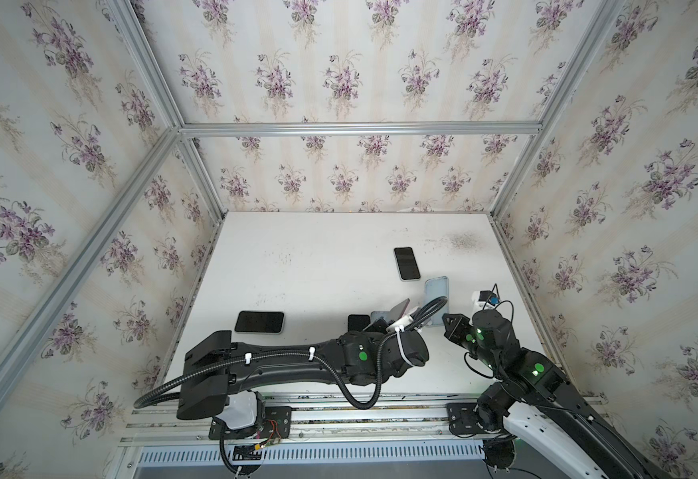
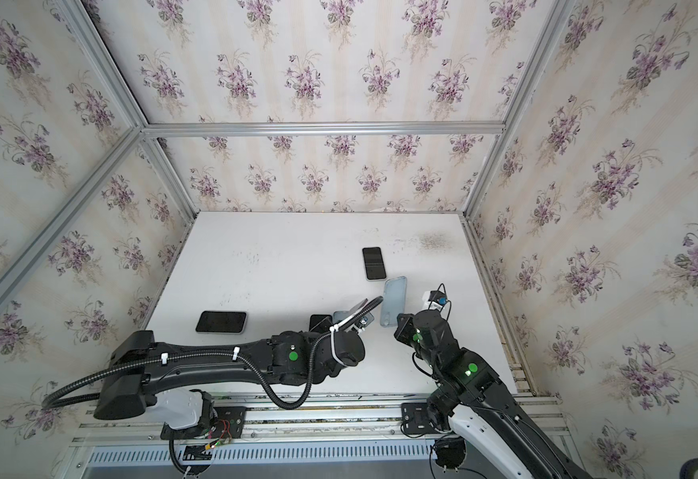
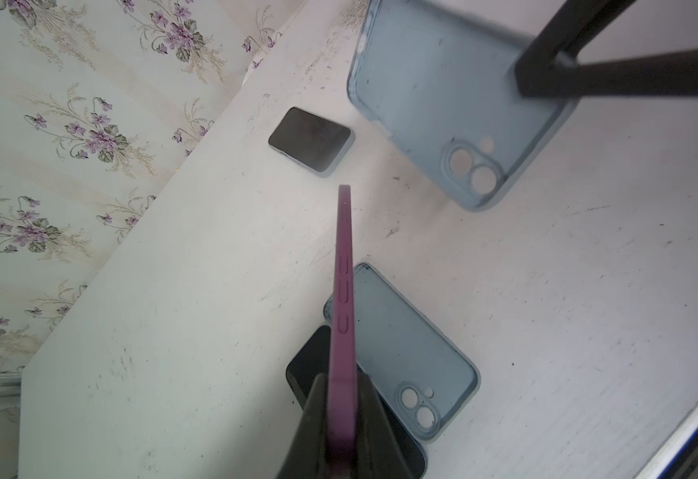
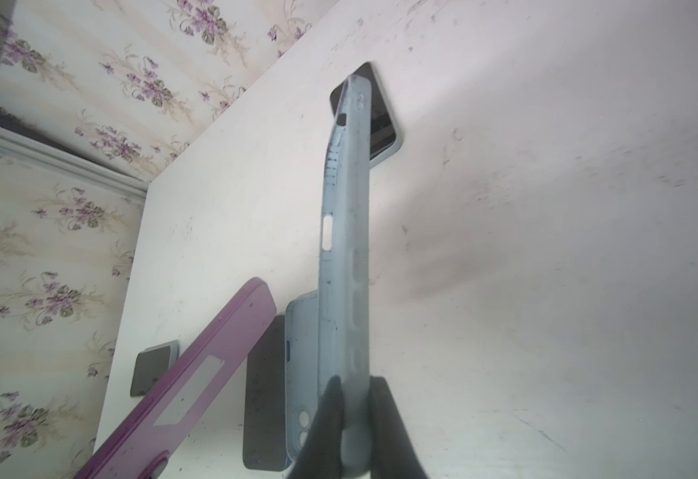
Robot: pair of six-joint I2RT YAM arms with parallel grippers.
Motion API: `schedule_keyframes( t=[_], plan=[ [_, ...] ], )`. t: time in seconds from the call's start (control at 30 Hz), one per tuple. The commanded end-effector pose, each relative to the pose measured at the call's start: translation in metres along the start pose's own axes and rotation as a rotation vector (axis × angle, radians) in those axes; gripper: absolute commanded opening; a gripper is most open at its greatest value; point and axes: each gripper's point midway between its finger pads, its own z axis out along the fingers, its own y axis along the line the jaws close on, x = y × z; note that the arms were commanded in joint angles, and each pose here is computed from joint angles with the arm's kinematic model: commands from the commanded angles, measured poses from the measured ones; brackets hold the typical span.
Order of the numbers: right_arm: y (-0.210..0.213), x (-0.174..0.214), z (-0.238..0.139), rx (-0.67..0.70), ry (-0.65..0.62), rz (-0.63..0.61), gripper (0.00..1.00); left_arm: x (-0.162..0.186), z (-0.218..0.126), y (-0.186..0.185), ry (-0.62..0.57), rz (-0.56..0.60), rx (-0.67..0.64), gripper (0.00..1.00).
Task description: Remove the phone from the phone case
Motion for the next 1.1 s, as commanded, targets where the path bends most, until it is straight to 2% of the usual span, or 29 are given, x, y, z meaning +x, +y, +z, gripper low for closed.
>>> schedule_keyframes(
  t=[0.0, 0.17, 0.5, 0.87, 1.07],
  plan=[
    [-0.021, -0.007, -0.012, 0.095, -0.009, -0.066, 0.0, -0.003, 0.005, 0.002, 0.023, 0.022, -0.09, 0.04],
    [-0.021, -0.012, -0.021, 0.103, -0.013, -0.078, 0.0, -0.004, 0.017, -0.024, 0.077, 0.113, -0.133, 0.04],
    [-0.022, -0.022, -0.039, 0.121, -0.035, -0.098, 0.0, 0.005, 0.047, -0.085, 0.16, 0.264, -0.121, 0.04],
    [-0.031, -0.013, -0.035, 0.136, -0.017, -0.082, 0.0, 0.028, 0.071, -0.112, 0.229, 0.413, -0.202, 0.06],
    [-0.03, -0.016, -0.038, 0.132, -0.025, -0.084, 0.0, 0.042, 0.079, -0.126, 0.262, 0.442, -0.189, 0.15]
  ],
)
